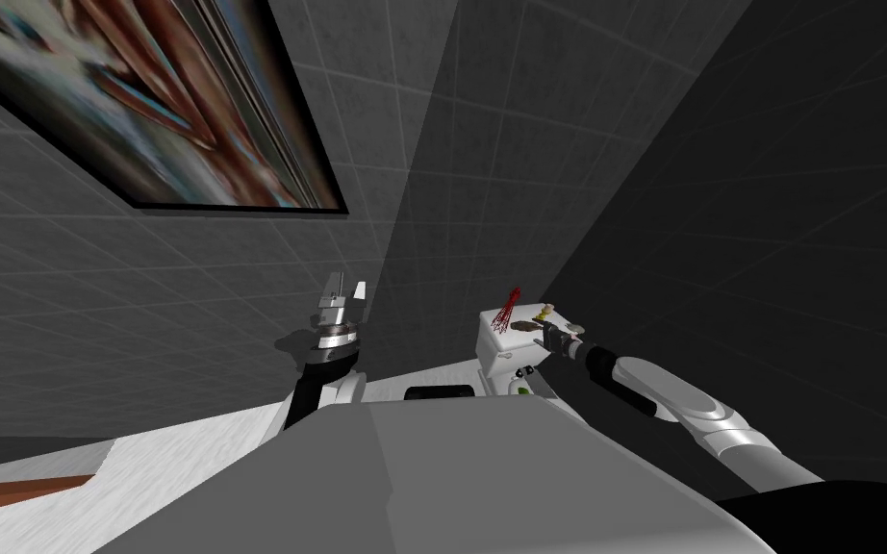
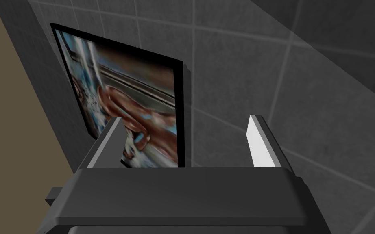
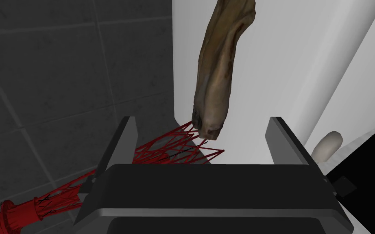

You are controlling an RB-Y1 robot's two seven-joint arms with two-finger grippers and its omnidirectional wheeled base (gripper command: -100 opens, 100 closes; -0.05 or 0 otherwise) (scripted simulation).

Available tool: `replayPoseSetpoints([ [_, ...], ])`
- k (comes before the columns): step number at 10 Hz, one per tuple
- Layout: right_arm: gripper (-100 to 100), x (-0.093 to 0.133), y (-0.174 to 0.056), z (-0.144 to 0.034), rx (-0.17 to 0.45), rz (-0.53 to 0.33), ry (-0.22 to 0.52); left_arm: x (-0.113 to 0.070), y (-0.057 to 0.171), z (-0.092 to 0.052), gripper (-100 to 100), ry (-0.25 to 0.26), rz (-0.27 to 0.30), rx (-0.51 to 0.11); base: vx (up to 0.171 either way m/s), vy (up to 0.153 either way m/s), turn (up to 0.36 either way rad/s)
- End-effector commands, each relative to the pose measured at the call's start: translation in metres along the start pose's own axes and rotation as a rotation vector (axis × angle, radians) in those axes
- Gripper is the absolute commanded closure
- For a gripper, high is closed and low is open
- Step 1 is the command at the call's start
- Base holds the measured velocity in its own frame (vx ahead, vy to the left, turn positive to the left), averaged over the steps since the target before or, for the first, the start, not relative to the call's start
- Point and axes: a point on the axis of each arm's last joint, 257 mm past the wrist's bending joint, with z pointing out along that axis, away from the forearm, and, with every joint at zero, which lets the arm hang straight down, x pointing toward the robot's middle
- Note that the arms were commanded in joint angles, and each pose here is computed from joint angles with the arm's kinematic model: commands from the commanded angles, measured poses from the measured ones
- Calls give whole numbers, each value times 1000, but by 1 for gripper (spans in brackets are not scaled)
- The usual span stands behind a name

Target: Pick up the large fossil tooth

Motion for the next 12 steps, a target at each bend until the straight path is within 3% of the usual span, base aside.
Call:
replayPoseSetpoints([
  [1,0,0,0,0,0,0,0,0,0,0,0,0,0,0,5,-4,-1],
  [2,-100,0,0,0,0,0,1,0,0,0,0,0,0,0,0,0,0],
  [3,100,0,0,0,0,0,0,0,0,0,0,0,0,0,0,0,0],
  [7,100,0,0,0,0,0,0,0,0,0,0,0,0,0,0,0,0],
  [9,-100,-12,-6,6,23,23,-23,0,0,0,0,0,0,0,-27,-54,25],
  [11,-100,-24,-11,11,45,44,-46,0,0,0,0,0,0,0,-49,-177,58],
  [12,-100,-19,-8,9,37,36,-37,0,0,0,0,0,0,0,-20,-84,23],
])
